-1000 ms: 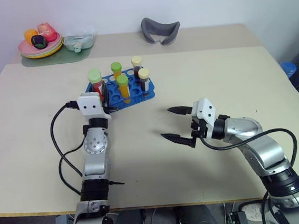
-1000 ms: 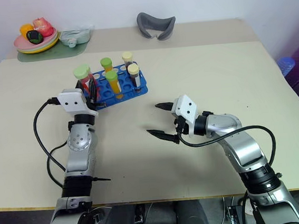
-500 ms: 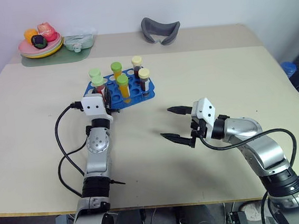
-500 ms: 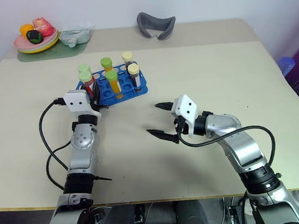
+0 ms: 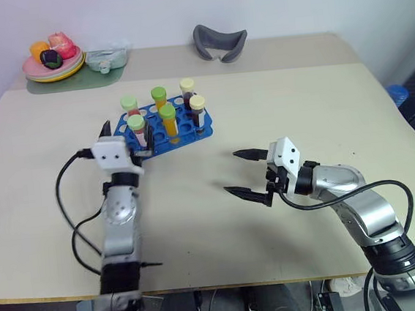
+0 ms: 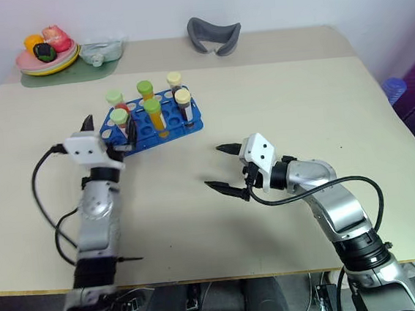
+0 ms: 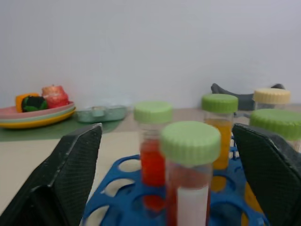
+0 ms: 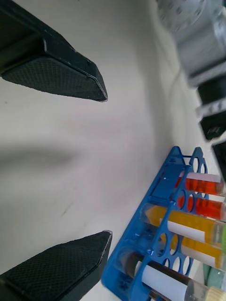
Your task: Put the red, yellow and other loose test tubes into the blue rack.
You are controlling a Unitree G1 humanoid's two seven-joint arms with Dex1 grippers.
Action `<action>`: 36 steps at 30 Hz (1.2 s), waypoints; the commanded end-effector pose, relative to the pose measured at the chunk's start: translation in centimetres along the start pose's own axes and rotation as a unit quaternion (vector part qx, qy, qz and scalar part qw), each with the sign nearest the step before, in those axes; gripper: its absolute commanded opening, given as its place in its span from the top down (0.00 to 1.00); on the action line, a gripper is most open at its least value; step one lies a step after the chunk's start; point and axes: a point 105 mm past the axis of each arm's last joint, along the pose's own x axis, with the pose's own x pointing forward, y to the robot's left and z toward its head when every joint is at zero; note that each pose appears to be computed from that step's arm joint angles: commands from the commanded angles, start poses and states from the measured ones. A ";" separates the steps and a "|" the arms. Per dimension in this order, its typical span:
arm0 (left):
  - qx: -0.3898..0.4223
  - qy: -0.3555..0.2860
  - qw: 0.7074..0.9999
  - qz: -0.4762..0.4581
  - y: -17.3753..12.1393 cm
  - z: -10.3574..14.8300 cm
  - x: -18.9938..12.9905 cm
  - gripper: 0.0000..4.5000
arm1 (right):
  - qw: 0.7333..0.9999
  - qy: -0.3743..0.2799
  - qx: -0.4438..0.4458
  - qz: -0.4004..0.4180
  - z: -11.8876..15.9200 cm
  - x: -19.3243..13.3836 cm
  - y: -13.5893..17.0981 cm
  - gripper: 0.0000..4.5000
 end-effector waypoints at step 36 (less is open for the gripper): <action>0.068 0.201 0.970 -0.117 7.8 0.4 -9.8 0.00 | 0.986 0.055 0.028 -0.154 -2.3 -9.2 -8.1 0.00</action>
